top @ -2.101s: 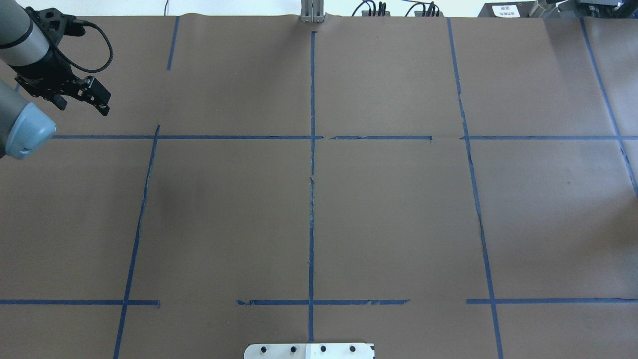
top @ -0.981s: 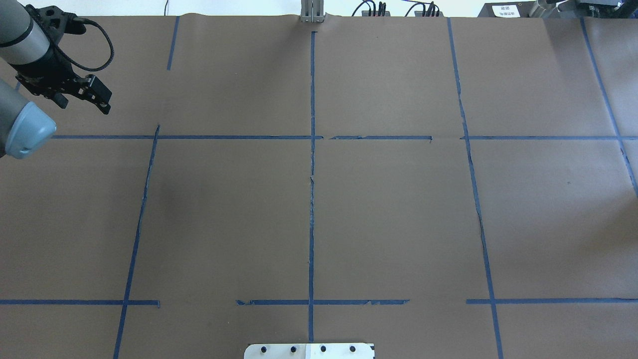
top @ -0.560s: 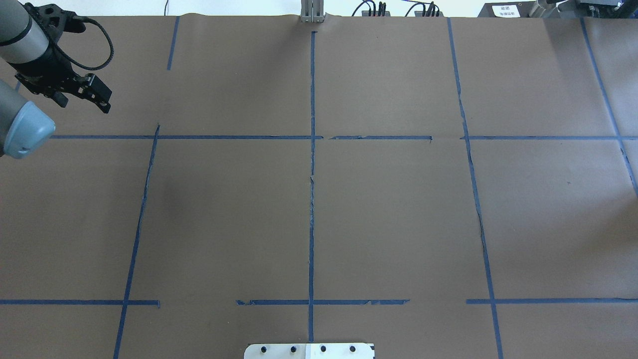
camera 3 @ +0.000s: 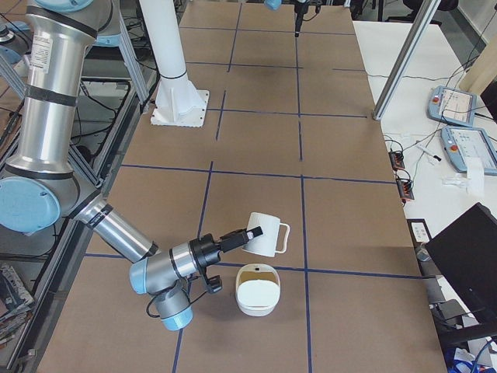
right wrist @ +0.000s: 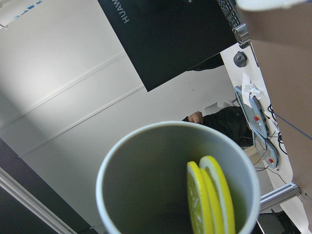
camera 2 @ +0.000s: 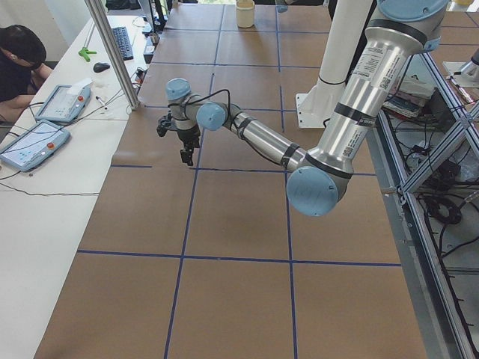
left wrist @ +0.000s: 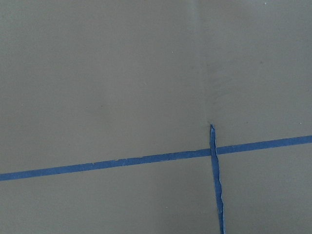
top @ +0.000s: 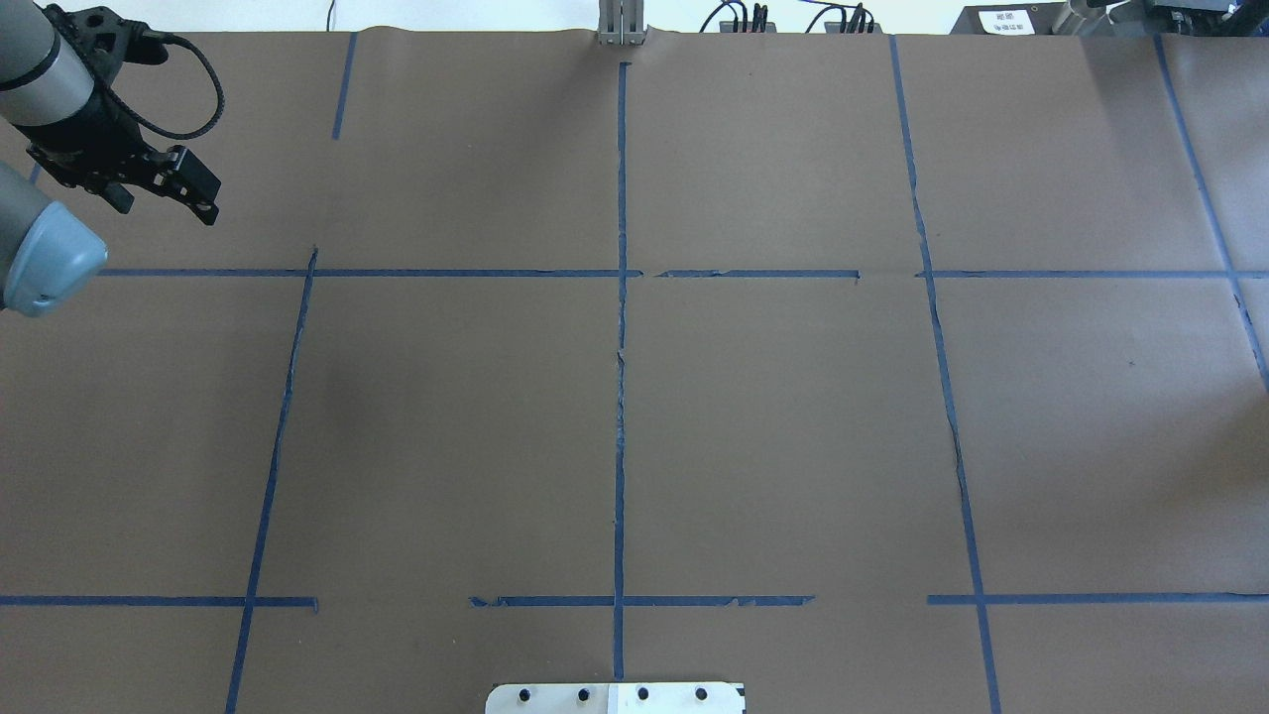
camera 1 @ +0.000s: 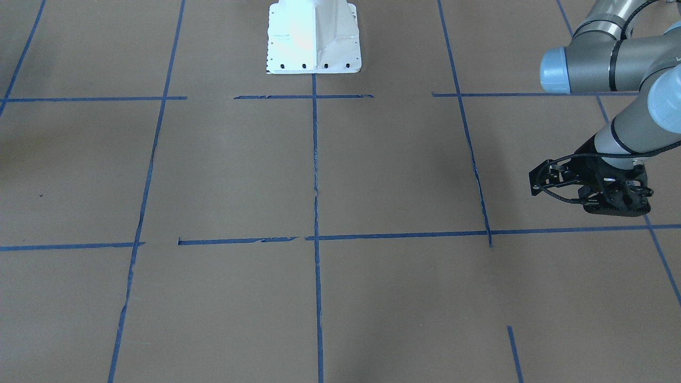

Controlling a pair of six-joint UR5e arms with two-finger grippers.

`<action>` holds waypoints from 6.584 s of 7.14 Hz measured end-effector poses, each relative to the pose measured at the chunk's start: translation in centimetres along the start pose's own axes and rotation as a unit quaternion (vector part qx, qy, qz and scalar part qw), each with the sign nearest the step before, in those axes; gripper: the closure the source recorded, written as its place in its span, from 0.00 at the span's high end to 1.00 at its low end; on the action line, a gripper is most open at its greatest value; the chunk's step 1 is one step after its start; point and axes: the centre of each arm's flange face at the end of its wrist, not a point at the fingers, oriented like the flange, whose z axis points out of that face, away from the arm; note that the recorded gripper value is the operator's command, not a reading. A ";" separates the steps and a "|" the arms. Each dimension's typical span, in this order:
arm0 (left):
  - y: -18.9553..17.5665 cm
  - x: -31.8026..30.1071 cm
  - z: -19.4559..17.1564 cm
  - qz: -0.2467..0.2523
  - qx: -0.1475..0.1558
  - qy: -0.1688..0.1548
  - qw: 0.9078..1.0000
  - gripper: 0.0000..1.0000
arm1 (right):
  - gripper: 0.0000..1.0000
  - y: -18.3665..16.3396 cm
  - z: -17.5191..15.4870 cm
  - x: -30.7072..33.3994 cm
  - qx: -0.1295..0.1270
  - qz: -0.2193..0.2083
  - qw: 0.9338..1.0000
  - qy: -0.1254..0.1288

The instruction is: Left arm hands cup to right arm to dump lemon

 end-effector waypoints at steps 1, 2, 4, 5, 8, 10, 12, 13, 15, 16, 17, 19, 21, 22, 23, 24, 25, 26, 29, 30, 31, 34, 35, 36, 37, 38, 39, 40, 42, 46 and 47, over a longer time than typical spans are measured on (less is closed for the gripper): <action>0.0 0.0 0.0 0.000 0.000 0.000 1.000 1.00 | 0.09 0.0 0.0 -0.1 0.001 0.011 1.000 -0.004; 0.1 0.0 0.1 0.000 -0.001 0.000 1.000 1.00 | 0.09 -0.1 0.0 -0.2 0.002 0.023 1.000 -0.011; 0.1 -0.1 0.1 0.000 -0.001 0.000 1.000 1.00 | 0.10 -0.1 0.2 -0.5 0.004 0.053 0.998 -0.025; 0.1 -0.1 0.1 0.000 -0.001 0.000 1.000 1.00 | 0.10 -0.2 0.3 -0.6 0.004 0.064 0.997 -0.031; 0.1 -0.1 0.1 -0.001 -0.001 0.000 1.000 1.00 | 0.10 -0.4 1.2 -0.6 0.001 0.071 0.997 -0.036; 0.1 -0.1 0.1 0.000 -0.001 0.000 1.000 1.00 | 0.11 -0.5 1.4 -0.6 0.001 0.071 0.997 -0.036; 0.1 -0.1 0.1 0.000 -0.001 0.000 1.000 1.00 | 0.14 -0.5 1.4 -0.6 0.002 0.070 0.997 -0.035; 0.1 -0.1 0.1 0.000 -0.001 0.000 1.000 1.00 | 0.21 -0.5 1.3 -0.5 0.002 0.066 0.997 -0.032; 0.1 -0.1 0.2 -0.001 -0.002 0.000 1.000 1.00 | 0.22 -0.1 1.3 0.1 -0.009 -0.015 1.000 0.004; 0.1 -0.1 0.3 -0.001 -0.004 0.000 1.000 1.00 | 0.22 0.1 1.3 0.4 -0.016 -0.085 0.996 0.018; 0.1 -0.1 0.5 -0.001 -0.005 0.001 1.000 1.00 | 0.22 0.2 1.2 0.6 -0.022 -0.162 0.986 0.027; 0.1 -0.1 0.8 0.000 -0.007 0.001 1.000 1.00 | 0.21 0.5 0.8 1.4 -0.045 -0.295 0.953 0.058; 0.1 -0.2 0.9 0.000 -0.007 0.001 1.000 1.00 | 0.20 0.6 0.2 2.3 -0.072 -0.412 0.903 0.095; 0.1 -0.2 0.9 0.000 -0.008 0.001 1.000 1.00 | 0.19 0.6 0.0 2.7 -0.090 -0.460 0.876 0.115; 0.2 -0.2 0.9 -0.001 -0.008 0.001 1.000 1.00 | 0.18 0.5 0.1 2.6 -0.104 -0.509 0.843 0.139; 0.2 -0.2 0.9 0.000 -0.008 0.002 1.000 1.00 | 0.17 0.5 0.8 1.8 -0.113 -0.562 0.802 0.169; 0.2 -0.2 0.9 0.000 -0.008 0.002 1.000 1.00 | 0.17 0.6 1.6 0.6 -0.120 -0.614 0.755 0.197; 0.2 -0.2 0.9 0.000 -0.008 0.002 1.000 1.00 | 0.15 0.5 2.4 -0.3 -0.126 -0.659 0.710 0.216; 0.3 -0.1 0.8 0.001 -0.007 0.003 1.000 1.00 | 0.14 0.0 5.2 -1.4 -0.145 -0.756 0.589 0.248; 0.3 -0.1 0.7 0.001 -0.007 0.003 1.000 1.00 | 0.13 0.6 7.0 -1.9 -0.151 -0.768 0.567 0.258; 0.3 0.0 0.7 0.001 -0.006 0.003 1.000 1.00 | 0.13 1.9 9.3 -2.5 -0.156 -0.770 0.557 0.268; 0.4 -0.1 0.6 0.002 -0.005 0.002 1.000 1.00 | 0.13 4.9 19.3 -3.6 -0.175 -0.775 0.532 0.294; 0.4 0.1 0.4 0.003 -0.003 0.002 1.000 1.00 | 0.13 5.4 22.9 -2.6 -0.181 -0.778 0.521 0.302; 0.3 0.4 0.2 0.001 0.000 0.003 1.000 1.00 | 0.13 6.3 26.9 -0.4 -0.180 -0.783 0.509 0.307; 0.2 1.4 -0.6 -0.012 0.005 0.007 1.000 1.00 | 0.13 7.8 31.0 2.6 -0.178 -0.789 0.500 0.310; 0.2 2.8 -1.6 -0.035 0.012 0.013 0.999 1.00 | 0.13 9.5 34.7 5.3 -0.178 -0.792 0.494 0.311; 0.1 4.6 -2.5 -0.059 0.015 0.020 0.998 1.00 | 0.13 11.4 37.5 7.5 -0.180 -0.793 0.491 0.311; -0.2 7.4 -3.4 -0.084 0.012 0.026 0.996 1.00 | 0.13 13.9 39.5 10.1 -0.179 -0.793 0.493 0.310; -1.1 12.9 -5.0 -0.106 0.000 0.035 0.994 1.00 | 0.18 22.9 42.7 16.5 -0.169 -0.792 0.496 0.313; -3.4 19.0 -7.2 -0.153 -0.023 0.070 0.985 1.00 | 0.28 40.6 46.0 31.3 -0.160 -0.805 0.481 0.309; -3.6 19.6 -7.4 -0.160 -0.027 0.074 0.984 1.00 | 0.28 43.6 45.6 34.2 -0.162 -0.820 0.454 0.309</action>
